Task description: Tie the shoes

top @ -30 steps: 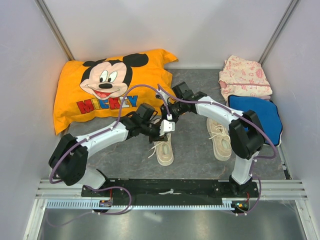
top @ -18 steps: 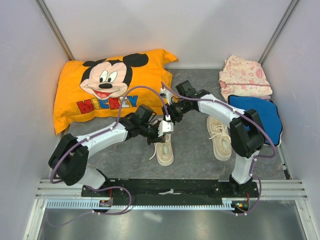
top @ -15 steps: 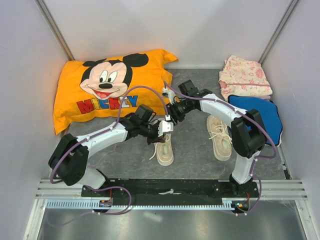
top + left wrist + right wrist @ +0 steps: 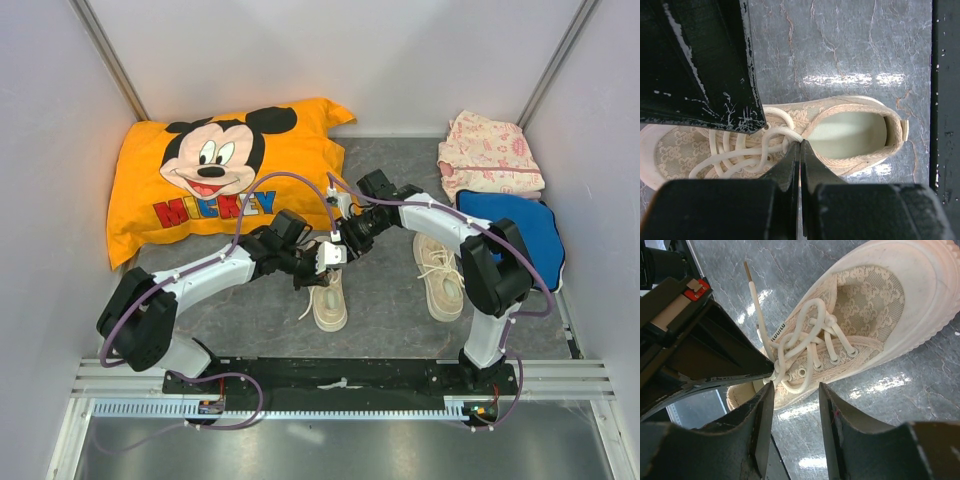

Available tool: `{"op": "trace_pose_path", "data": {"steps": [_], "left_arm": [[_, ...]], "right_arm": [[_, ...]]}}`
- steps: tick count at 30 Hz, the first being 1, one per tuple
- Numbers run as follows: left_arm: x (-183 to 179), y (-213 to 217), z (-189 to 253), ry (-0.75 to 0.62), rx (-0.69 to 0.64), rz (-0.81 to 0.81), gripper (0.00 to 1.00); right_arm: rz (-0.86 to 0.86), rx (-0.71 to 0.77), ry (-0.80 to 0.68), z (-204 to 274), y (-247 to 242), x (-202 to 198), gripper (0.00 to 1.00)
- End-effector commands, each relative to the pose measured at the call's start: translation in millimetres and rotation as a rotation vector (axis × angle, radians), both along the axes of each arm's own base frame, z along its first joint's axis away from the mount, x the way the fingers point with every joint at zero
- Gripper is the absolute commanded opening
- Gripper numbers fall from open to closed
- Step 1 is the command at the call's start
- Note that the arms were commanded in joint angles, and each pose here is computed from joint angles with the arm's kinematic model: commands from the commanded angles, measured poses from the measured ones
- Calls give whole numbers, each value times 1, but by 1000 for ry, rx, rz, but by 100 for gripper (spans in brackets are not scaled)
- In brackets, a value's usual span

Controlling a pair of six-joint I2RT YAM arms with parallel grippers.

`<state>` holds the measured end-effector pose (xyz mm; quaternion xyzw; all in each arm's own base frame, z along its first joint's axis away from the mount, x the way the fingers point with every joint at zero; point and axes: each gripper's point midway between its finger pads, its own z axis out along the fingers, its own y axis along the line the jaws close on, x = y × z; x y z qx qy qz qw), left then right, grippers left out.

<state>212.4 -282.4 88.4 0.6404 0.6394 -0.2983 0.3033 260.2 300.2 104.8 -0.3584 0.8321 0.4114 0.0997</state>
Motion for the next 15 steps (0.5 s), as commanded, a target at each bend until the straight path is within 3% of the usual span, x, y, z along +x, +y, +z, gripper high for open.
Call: {"op": "trace_pose_path", "data": {"steps": [1,9,15], "left_arm": [[3,1,5,11,1,23,2],[5,0,4,18,5,30,2],[8,-2,5,19,3,30,2]], "right_arm": [[1,10,16,-6,3,-2,47],[-5,17,41,-12,5,-3,43],[1,39,66,-10,8,-5,27]]}}
